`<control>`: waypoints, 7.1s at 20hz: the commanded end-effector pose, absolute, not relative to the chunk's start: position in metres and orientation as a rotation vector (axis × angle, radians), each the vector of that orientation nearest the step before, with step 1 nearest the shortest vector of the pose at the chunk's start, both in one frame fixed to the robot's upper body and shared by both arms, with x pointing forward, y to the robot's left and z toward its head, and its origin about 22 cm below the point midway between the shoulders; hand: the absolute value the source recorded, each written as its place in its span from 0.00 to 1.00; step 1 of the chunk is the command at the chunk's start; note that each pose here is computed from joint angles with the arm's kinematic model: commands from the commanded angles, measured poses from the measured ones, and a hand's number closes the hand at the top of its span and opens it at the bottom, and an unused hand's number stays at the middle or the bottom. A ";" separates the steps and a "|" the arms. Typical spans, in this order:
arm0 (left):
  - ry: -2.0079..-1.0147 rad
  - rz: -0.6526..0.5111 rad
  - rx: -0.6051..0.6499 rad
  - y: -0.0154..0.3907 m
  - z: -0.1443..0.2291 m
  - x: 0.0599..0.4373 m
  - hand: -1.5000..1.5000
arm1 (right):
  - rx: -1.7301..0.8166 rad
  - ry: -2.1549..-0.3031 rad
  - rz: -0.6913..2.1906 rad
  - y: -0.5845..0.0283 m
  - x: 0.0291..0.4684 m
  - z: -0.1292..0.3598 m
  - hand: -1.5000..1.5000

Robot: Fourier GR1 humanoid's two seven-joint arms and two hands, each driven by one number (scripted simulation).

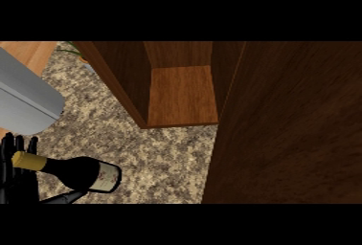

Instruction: Pick up the wine, place it into the cabinet and close the cabinet

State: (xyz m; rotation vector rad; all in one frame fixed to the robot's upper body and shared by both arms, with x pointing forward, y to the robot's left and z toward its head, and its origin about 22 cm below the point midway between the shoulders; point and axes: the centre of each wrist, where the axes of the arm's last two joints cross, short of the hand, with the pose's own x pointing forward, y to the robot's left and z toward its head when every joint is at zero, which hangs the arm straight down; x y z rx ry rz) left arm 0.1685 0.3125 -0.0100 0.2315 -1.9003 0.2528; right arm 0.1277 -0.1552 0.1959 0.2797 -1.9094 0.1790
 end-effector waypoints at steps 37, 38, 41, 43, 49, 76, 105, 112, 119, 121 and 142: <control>-1.745 0.036 -0.279 0.276 -0.080 0.198 1.00 | 0.290 -1.960 0.152 -0.162 0.106 0.201 0.00; -1.739 0.034 -0.307 0.268 -0.076 0.208 1.00 | 0.268 -1.945 0.162 -0.163 0.114 0.200 0.00; -1.749 0.028 -0.358 0.257 -0.082 0.200 1.00 | 0.257 -1.962 0.156 -0.168 0.105 0.201 0.00; -1.762 0.025 -0.359 0.241 -0.071 0.214 1.00 | 0.264 -1.947 0.167 -0.171 0.101 0.202 0.00; -1.750 -0.014 -0.426 0.226 -0.059 0.206 1.00 | 0.226 -1.952 0.160 -0.174 0.098 0.200 0.00; -1.825 -0.105 -0.144 0.141 -0.004 0.287 1.00 | 0.199 -1.941 0.121 -0.188 0.067 0.209 0.00; -1.714 -0.150 -0.067 0.093 0.001 0.388 1.00 | 0.247 -1.952 0.134 -0.193 0.078 0.196 0.00; -1.657 -0.124 0.036 0.097 0.010 0.409 1.00 | 0.272 -1.964 0.158 -0.190 0.075 0.193 0.00; -1.628 -0.037 0.060 0.104 0.007 0.414 1.00 | 0.289 -1.958 0.151 -0.189 0.075 0.187 0.00; -1.638 -0.042 0.051 0.108 0.003 0.413 1.00 | 0.278 -1.950 0.143 -0.189 0.080 0.183 0.00; -1.704 -0.074 0.393 0.134 0.034 0.438 0.00 | 0.319 -1.962 0.204 -0.185 0.079 0.169 0.00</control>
